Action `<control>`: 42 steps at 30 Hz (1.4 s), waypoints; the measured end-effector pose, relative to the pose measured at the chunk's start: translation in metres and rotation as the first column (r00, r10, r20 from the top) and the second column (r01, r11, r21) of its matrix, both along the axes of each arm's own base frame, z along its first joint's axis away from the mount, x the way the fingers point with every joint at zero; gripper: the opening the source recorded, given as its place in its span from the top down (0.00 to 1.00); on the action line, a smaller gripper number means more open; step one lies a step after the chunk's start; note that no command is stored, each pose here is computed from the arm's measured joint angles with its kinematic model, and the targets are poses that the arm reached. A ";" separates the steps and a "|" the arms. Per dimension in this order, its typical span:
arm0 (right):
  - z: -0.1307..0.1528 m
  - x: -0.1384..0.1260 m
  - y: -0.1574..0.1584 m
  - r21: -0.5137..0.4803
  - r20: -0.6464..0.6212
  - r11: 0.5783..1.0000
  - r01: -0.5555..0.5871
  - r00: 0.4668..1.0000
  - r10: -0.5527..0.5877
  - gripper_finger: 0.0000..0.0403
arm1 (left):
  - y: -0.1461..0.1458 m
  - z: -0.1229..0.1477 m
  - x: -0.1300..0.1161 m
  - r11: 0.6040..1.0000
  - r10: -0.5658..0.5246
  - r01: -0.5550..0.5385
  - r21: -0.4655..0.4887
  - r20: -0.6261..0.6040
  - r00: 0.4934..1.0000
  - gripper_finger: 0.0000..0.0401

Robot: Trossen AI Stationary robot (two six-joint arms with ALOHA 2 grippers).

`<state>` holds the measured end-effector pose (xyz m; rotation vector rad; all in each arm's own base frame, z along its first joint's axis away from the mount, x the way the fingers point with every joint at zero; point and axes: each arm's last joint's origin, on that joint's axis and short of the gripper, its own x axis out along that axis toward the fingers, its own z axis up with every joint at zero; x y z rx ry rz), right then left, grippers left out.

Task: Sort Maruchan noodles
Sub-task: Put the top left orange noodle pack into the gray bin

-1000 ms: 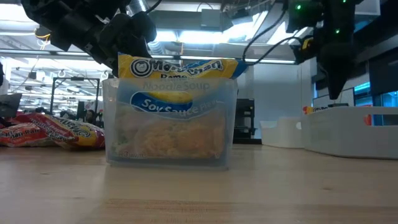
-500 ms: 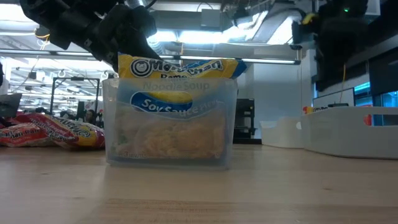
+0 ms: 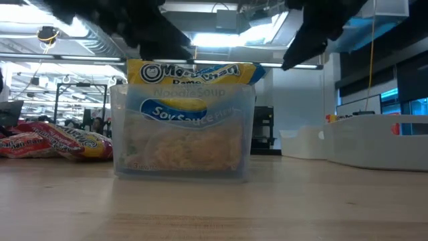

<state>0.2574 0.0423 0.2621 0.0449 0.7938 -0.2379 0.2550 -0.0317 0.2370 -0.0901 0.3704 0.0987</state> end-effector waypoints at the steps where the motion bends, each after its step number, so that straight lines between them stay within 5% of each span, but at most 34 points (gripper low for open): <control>1: -0.003 0.002 0.000 -0.003 -0.010 1.000 -0.001 1.000 0.001 0.40 | 0.002 0.008 -0.005 1.000 0.025 -0.025 -0.005 -0.037 0.999 0.49; 6: -0.022 0.013 0.002 -0.042 -0.088 0.999 -0.006 0.996 0.003 0.40 | 0.016 0.034 -0.033 0.982 0.162 -0.179 -0.053 -0.239 0.957 0.49; 11: -0.047 0.025 0.002 -0.150 -0.190 0.987 -0.050 0.982 0.021 0.40 | 0.038 0.031 -0.059 0.922 0.315 -0.381 -0.068 -0.440 0.841 0.49; 19: -0.078 0.017 0.002 -0.145 -0.344 0.984 -0.101 0.938 0.045 0.40 | 0.068 0.008 -0.097 0.736 0.411 -0.677 -0.017 -0.784 0.466 0.49; 23: -0.082 0.014 0.001 -0.141 -0.352 0.986 -0.092 0.935 0.036 0.40 | 0.076 -0.008 -0.107 0.578 0.390 -0.816 -0.008 -0.876 0.284 0.49; 27: -0.087 0.013 0.001 -0.140 -0.346 0.986 -0.091 0.938 0.037 0.40 | 0.080 -0.036 -0.109 0.530 0.287 -0.847 -0.033 -0.933 0.216 0.49; 33: -0.093 0.008 0.000 -0.143 -0.368 0.985 -0.093 0.929 0.035 0.40 | 0.087 -0.063 -0.110 0.560 0.200 -0.828 -0.005 -0.970 0.141 0.49; 42: -0.093 0.008 0.000 -0.147 -0.360 0.985 -0.085 0.933 0.027 0.40 | 0.110 -0.075 -0.095 0.562 0.232 -0.824 -0.071 -0.943 0.239 0.49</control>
